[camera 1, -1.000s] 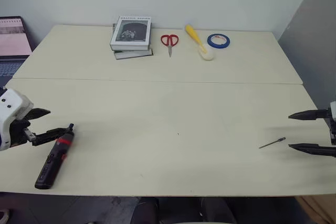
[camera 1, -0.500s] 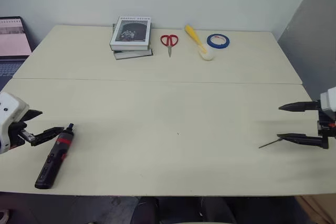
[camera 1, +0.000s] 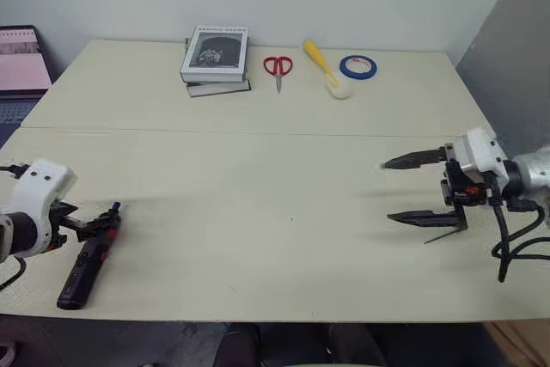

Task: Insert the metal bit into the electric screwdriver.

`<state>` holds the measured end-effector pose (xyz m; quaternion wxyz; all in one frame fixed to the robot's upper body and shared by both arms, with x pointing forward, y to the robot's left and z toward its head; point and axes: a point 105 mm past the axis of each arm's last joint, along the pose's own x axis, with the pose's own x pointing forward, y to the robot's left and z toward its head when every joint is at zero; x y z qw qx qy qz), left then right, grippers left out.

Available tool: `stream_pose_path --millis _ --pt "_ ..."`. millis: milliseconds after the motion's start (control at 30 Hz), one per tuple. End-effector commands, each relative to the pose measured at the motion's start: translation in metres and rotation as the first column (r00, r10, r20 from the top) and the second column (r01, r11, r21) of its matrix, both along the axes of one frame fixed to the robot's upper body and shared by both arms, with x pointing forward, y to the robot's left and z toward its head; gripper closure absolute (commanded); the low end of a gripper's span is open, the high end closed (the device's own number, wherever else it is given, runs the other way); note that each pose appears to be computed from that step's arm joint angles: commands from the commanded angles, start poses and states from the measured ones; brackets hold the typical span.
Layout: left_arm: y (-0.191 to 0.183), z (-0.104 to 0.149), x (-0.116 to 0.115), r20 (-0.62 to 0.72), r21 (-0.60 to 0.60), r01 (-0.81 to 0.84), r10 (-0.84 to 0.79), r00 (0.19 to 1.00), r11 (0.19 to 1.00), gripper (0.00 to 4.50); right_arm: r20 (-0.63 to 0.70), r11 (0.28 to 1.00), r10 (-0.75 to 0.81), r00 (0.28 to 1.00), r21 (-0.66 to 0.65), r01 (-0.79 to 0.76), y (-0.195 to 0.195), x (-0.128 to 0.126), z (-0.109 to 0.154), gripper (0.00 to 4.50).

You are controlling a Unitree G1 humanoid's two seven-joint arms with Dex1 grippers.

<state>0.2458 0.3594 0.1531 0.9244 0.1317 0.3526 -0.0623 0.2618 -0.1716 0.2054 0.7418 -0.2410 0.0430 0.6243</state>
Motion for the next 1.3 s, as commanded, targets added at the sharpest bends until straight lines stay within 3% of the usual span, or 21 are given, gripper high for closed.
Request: stream_pose_path --millis 33,100,300,667,1300 --pt "0.001 0.002 -0.001 -0.087 0.029 -0.01 0.013 0.996 1.0 0.04 0.04 0.991 0.132 0.99 -0.023 -0.131 0.023 0.002 0.012 0.0" --pt "0.001 -0.007 -0.002 -0.158 -0.002 -0.031 0.031 0.987 1.0 0.04 0.036 0.976 0.214 0.976 -0.032 -0.213 0.036 0.003 0.016 0.0" --pt "0.008 -0.002 0.017 -0.177 -0.045 -0.129 0.119 0.977 0.991 0.04 0.035 0.943 0.33 0.943 -0.056 -0.328 0.05 0.004 0.017 0.0" --pt "0.001 -0.001 0.029 -0.248 -0.079 -0.177 0.153 0.957 0.981 0.04 0.057 0.921 0.39 0.919 -0.052 -0.387 0.063 0.008 0.026 0.0" --pt "-0.001 -0.018 0.017 -0.348 -0.074 -0.226 0.187 0.918 0.971 0.04 0.103 0.896 0.442 0.891 -0.002 -0.444 0.079 0.005 0.034 0.0"
